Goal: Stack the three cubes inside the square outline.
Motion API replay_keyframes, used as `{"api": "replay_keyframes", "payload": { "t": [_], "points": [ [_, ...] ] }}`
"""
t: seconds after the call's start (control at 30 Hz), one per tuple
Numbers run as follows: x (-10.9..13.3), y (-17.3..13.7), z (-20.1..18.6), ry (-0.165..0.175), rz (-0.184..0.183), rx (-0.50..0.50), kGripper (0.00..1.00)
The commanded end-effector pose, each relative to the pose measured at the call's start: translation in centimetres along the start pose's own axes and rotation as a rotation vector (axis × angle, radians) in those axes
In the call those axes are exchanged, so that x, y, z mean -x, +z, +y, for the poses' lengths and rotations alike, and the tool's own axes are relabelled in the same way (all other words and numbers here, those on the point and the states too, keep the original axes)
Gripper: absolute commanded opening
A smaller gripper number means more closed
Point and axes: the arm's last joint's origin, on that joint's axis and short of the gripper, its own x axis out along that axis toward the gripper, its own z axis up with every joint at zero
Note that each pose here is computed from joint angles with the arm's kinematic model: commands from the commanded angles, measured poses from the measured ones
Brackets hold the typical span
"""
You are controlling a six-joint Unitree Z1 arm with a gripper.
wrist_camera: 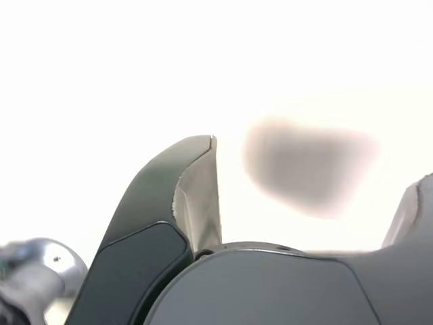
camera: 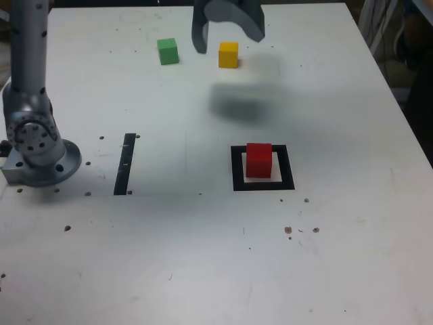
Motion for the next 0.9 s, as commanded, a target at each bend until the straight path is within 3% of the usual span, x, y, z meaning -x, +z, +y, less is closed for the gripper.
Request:
{"api": "replay_keyframes", "payload": {
  "t": [0.0,0.23,0.6,0.87],
  "points": [
    [-1.7,-0.7,3.6,-0.001,0.039,0.037,0.99],
    [-4.9,-0.1,7.9,0.004,0.101,-0.008,0.99],
    [-8.3,2.1,9.8,-0.054,0.104,-0.092,0.97],
    [-10.3,3.2,10.0,-0.088,0.126,-0.103,0.89]
  ]
}}
